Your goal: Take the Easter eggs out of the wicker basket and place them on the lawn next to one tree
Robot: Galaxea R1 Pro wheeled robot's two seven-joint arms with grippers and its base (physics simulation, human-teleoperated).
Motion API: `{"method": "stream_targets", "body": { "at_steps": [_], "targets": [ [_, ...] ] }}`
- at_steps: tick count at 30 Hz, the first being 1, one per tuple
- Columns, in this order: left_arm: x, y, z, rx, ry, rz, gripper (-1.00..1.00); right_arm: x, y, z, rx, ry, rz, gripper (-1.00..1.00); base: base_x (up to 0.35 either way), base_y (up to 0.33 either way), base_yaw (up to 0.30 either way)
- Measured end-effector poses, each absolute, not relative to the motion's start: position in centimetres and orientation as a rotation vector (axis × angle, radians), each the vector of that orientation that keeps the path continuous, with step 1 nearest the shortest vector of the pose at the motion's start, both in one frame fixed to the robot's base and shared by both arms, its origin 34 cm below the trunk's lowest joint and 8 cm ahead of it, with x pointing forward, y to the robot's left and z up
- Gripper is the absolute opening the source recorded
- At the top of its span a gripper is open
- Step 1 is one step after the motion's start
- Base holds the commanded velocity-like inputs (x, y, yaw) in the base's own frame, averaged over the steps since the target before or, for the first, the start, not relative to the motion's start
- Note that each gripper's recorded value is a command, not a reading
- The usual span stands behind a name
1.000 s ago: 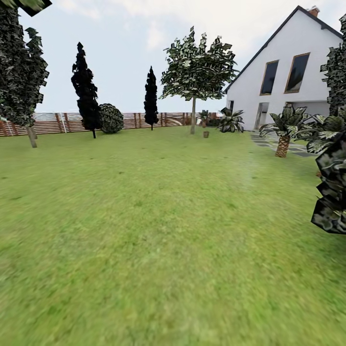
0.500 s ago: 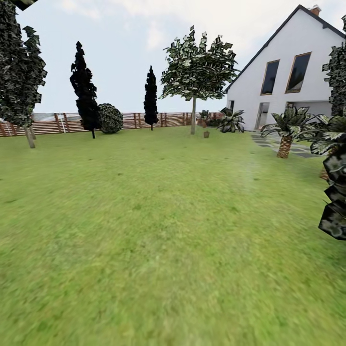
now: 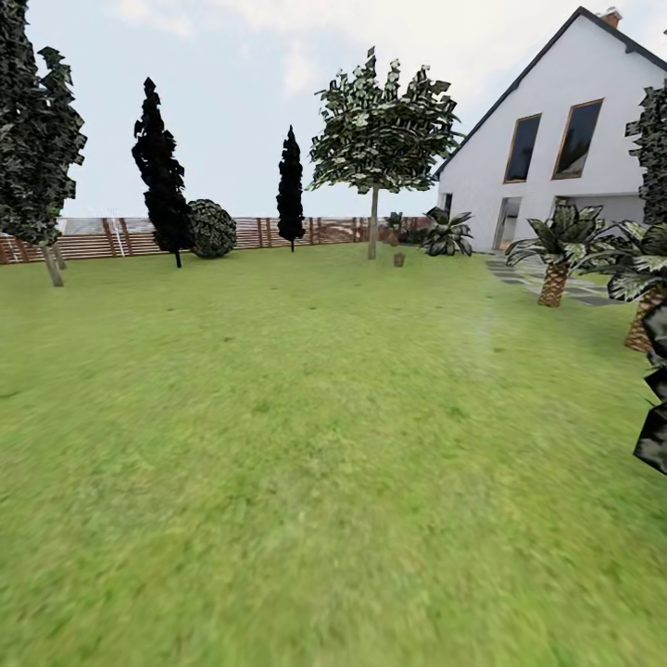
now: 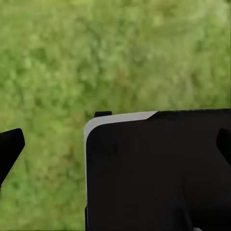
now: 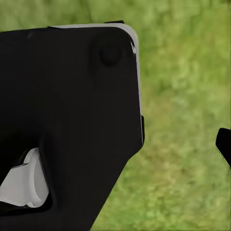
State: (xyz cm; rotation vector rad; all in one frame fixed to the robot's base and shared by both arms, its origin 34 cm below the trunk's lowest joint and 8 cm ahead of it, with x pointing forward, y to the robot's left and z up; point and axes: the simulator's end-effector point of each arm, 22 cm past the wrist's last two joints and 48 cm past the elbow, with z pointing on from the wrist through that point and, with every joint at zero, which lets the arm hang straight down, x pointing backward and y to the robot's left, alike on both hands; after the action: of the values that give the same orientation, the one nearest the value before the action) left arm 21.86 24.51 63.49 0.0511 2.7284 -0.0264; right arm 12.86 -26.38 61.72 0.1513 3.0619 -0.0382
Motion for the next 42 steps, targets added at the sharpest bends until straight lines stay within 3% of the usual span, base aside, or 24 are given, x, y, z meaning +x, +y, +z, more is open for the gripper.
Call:
{"method": "stream_targets", "body": {
  "at_steps": [42],
  "targets": [
    [21.9, 24.51, 63.49, 0.051, 2.728, -0.026, 1.0, 12.84, -26.38, 61.72, 0.151, 3.062, -0.038, 1.0, 0.333, 0.0, 0.0]
  ]
}}
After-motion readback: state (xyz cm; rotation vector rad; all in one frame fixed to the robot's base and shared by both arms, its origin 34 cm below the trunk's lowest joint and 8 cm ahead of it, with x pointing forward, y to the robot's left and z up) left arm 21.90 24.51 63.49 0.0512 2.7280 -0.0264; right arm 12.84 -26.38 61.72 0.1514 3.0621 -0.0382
